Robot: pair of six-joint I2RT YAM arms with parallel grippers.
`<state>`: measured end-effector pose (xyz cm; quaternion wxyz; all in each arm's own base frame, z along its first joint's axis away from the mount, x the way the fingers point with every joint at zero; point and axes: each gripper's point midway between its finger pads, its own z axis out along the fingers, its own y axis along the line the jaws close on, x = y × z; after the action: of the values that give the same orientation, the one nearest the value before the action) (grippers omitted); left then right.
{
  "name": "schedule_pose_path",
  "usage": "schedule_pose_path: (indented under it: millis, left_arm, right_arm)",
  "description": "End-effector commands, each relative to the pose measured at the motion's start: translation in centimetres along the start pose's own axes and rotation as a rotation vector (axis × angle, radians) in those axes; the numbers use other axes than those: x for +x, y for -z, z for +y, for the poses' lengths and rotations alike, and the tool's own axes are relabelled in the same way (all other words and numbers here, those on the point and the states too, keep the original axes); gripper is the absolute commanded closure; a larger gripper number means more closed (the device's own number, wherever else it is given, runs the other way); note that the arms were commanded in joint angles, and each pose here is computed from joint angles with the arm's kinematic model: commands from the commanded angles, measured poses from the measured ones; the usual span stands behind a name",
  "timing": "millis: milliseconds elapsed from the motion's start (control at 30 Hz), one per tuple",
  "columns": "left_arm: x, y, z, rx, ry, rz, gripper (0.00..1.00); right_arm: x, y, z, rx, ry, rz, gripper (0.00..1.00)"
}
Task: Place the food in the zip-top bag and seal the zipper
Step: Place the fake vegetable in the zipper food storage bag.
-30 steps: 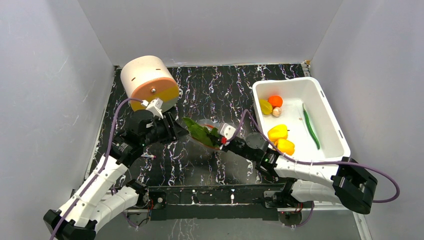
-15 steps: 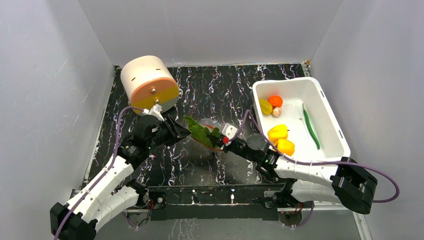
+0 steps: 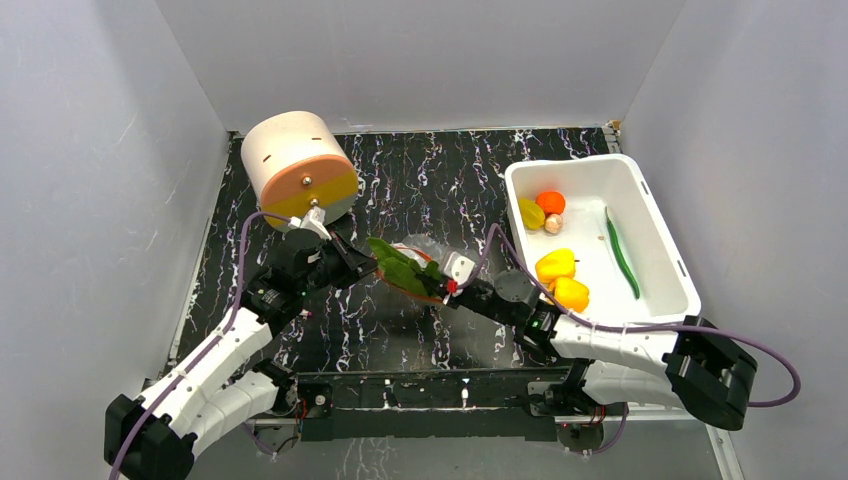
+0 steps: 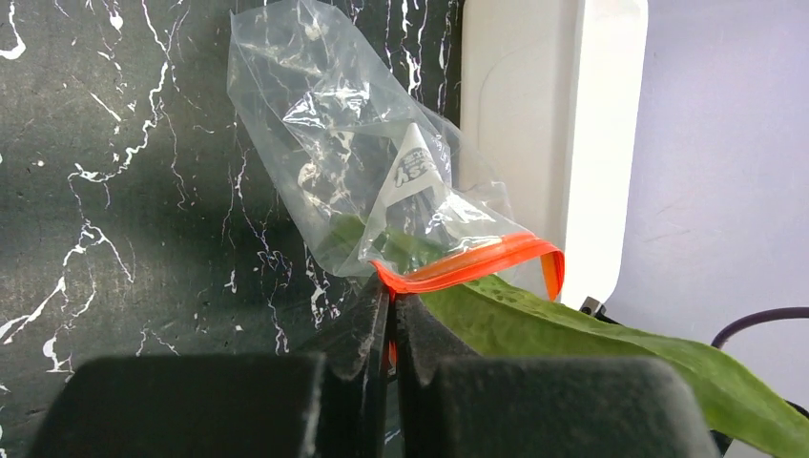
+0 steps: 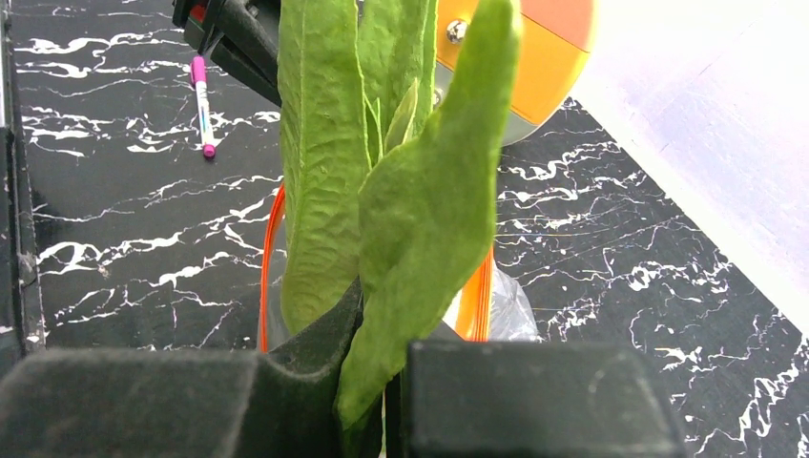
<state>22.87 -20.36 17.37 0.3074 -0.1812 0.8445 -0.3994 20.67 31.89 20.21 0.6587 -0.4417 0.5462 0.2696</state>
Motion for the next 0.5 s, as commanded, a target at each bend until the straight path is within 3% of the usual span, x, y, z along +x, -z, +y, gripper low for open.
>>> schedule_pose_path:
  millis: [0,233,467]
  left_arm:
    - [-1.7,1.0,-2.6,0.071,-0.05,-0.057,1.0]
    - [-2.4,2.5,-4.8,0.123,-0.092,-0.071,1.0]
    - [-2.5,2.9,-6.5,0.171,-0.126,-0.05,1.0]
  right_arm:
    - [-3.2,0.0,-1.0,0.01,0.072,-0.052,1.0]
    - [-0.9,0.3,-1.3,-0.058,0.182,0.207,1.0]
    - [0.0,0.6,-2.7,0.004,0.127,0.356,1.0]
